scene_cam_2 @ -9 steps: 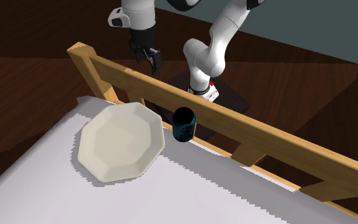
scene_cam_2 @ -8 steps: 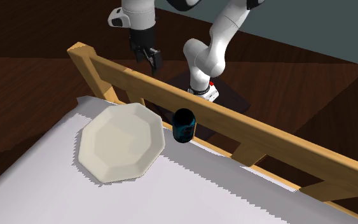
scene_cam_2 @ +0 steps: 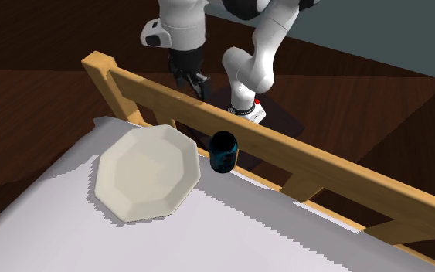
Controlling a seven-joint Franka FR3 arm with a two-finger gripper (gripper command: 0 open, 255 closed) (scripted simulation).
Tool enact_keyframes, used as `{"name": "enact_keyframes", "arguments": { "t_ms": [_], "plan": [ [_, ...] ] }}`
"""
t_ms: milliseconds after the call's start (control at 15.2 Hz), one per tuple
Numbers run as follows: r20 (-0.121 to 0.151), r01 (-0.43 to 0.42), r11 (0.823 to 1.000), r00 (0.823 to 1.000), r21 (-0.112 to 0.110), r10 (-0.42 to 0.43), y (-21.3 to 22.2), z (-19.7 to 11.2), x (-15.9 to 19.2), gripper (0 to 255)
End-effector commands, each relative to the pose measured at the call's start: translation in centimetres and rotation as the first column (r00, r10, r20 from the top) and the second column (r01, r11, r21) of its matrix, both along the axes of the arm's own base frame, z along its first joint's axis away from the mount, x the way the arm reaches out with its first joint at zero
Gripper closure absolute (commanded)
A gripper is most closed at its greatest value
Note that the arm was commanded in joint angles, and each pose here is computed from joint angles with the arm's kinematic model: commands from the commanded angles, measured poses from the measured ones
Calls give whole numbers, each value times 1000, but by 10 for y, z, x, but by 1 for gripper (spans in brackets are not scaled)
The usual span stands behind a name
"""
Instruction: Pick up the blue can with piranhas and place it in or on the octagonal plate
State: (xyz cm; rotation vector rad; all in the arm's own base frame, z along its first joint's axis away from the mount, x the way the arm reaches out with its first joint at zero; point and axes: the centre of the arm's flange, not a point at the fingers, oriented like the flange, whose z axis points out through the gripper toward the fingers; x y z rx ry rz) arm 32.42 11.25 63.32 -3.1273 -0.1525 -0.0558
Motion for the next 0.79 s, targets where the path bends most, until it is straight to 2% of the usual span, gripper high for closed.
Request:
{"name": "enact_keyframes", "arguments": {
  "t_ms": [0,726],
  "plan": [
    [-6,6,1000,1000,-1,-6,28,1,2,0],
    [-34,33,999,999,-11,-33,172,22,24,0]
  ]
}}
